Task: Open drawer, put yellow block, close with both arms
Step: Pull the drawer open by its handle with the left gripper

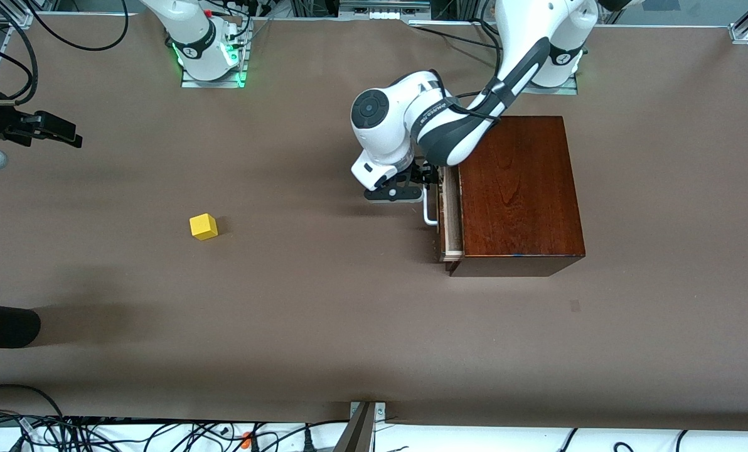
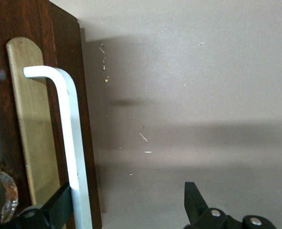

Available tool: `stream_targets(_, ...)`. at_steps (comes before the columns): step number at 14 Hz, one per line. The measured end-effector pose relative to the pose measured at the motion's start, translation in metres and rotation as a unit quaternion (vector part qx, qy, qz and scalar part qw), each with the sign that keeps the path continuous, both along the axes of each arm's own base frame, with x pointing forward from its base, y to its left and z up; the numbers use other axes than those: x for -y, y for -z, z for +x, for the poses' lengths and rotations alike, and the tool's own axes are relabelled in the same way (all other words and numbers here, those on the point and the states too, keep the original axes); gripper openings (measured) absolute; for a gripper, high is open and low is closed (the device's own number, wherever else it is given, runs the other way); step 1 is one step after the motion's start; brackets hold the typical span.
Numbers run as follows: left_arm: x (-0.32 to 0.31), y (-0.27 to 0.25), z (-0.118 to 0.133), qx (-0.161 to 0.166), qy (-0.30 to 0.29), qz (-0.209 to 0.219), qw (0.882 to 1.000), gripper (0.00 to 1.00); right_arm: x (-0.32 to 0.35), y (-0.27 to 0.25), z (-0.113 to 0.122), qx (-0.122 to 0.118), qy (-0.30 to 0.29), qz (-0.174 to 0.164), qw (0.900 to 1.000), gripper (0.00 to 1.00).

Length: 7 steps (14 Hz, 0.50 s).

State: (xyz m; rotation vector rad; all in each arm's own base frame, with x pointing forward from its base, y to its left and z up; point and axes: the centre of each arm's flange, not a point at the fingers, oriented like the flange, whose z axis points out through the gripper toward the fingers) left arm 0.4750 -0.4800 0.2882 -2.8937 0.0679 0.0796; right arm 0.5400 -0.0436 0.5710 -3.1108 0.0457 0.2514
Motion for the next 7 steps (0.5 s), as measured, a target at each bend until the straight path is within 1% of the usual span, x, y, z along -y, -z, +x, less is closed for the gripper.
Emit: stream_targets(7,0.02,0.001,0.0,0.0,-0.002,-0.005,1.0,1.0,0.0,0.0,0.0,-0.001,0.0,0.0,1.0,1.0)
